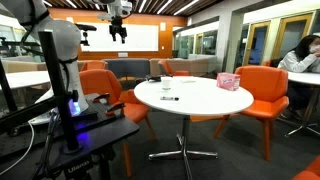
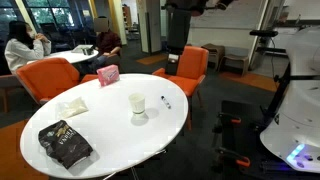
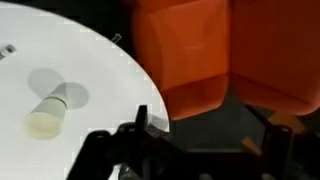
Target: Pick up the pen from the table and put it in the white cup.
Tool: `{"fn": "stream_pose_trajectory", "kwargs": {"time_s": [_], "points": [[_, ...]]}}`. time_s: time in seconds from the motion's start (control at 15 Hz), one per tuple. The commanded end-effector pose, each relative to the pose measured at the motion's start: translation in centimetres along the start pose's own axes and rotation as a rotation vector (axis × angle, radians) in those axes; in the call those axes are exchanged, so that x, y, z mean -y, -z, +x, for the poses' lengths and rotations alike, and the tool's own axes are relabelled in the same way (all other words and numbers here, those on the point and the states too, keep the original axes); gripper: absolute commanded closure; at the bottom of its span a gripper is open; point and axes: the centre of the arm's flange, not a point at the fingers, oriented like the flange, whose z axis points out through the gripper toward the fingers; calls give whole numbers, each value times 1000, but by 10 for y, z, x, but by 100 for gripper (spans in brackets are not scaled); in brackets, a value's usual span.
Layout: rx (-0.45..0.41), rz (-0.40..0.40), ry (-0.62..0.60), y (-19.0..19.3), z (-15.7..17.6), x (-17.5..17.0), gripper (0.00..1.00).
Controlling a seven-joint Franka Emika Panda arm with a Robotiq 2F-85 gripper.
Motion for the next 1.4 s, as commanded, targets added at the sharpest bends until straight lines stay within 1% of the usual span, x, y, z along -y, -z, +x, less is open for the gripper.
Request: {"fn": "stream_pose_trajectory", "kwargs": {"time_s": [0.0,0.27,0.4,0.53,0.6,0.67,0.73,0.87,1.07,1.2,1.33], "points": [[0,0,0,0,0,0,0],[0,0,0,0,0,0,0],[-35,2,-59,4,9,-13,0],[-111,-24,-151,15,23,-42,0],[-149,-41,-205,21,31,-64,0],[-166,-56,-261,26,38,-86,0],[-169,-76,-318,28,44,-114,0],[-147,-100,-440,25,50,-171,0],[-84,-110,-611,3,51,-244,0],[-50,-81,-673,-20,54,-284,0],[-32,-106,-696,-44,59,-315,0]]}}
